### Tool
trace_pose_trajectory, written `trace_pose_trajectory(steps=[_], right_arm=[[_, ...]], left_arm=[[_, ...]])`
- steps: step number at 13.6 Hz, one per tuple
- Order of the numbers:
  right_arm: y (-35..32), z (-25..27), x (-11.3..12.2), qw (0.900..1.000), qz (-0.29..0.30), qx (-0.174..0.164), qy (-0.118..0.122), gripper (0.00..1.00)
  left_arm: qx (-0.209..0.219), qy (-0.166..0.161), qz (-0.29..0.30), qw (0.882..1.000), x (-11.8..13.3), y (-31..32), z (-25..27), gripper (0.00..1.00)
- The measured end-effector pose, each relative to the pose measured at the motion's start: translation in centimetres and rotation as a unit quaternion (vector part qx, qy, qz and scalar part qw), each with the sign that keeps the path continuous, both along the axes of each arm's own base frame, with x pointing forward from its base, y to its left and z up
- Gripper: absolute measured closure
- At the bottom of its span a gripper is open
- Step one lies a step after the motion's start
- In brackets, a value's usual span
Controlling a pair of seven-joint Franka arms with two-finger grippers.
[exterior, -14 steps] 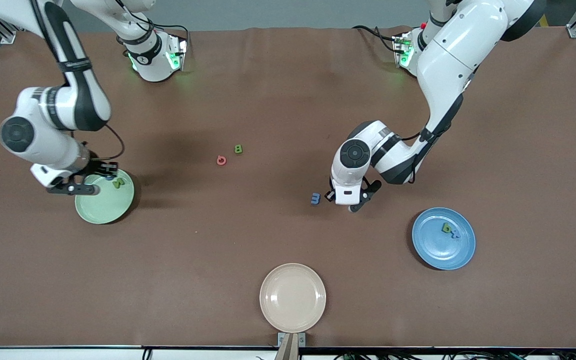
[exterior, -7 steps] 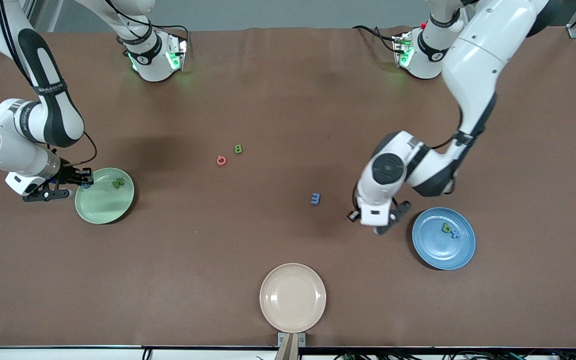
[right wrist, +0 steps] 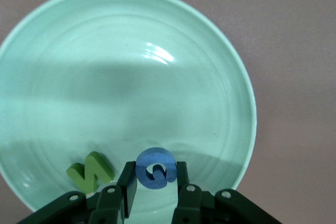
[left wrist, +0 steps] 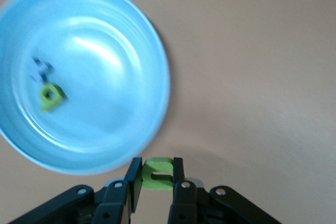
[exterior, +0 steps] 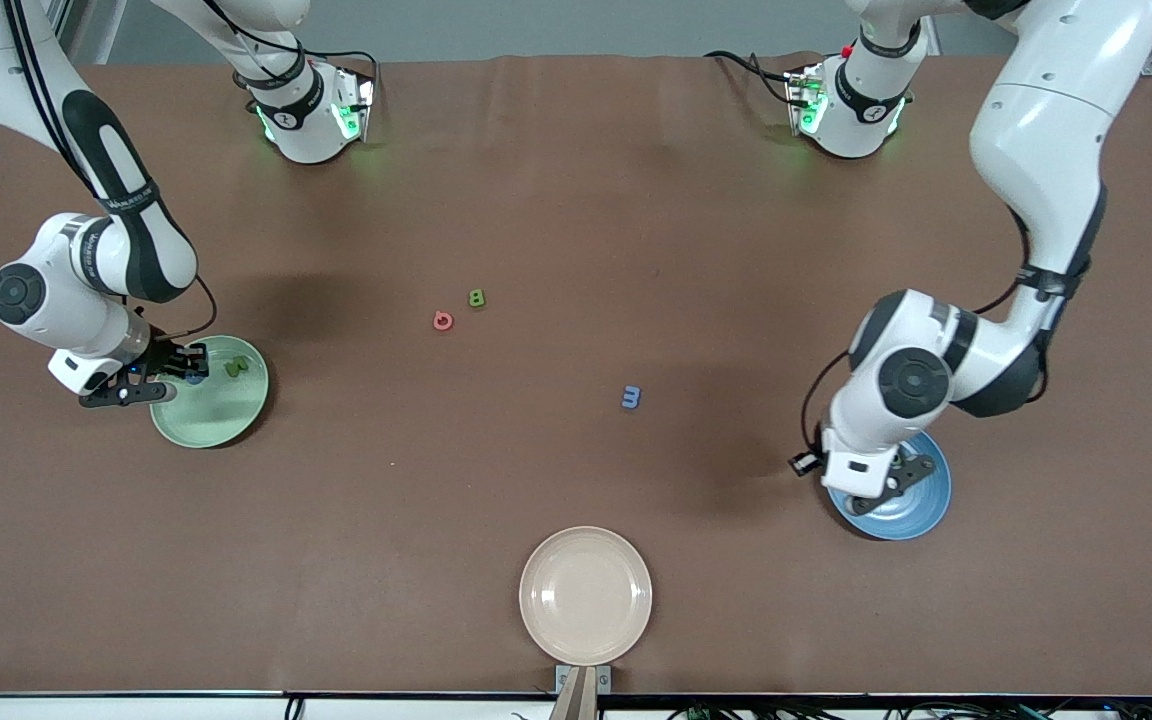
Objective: Sort upper and lower case letters into plates
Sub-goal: 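Place the c in the blue plate while the right gripper places the G, then grasp the m with the left gripper while the right gripper grasps the Q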
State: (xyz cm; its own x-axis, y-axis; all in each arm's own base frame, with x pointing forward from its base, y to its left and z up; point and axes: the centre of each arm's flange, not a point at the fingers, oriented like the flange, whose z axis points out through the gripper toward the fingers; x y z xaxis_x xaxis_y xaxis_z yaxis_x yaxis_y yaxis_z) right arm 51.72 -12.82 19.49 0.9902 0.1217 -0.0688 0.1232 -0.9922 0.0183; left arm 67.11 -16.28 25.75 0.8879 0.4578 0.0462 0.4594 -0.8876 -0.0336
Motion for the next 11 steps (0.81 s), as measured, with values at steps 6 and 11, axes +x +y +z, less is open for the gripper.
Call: trace_pose_trajectory(steps=[6,11], right_arm=[[-0.1,-0.6,-0.3,1.0,-0.002,0.001,0.005,0.65],[0.3,-0.5,-0.1,1.0,0.002,0.003,0.006,0.29]], left_arm=[[0.002,0.034,-0.023,0.999,0.2,8.3,-2.7,0.73],[-0.002,0.04,-0.036,0.999,-0.2,5.9,-3.6,0.42]])
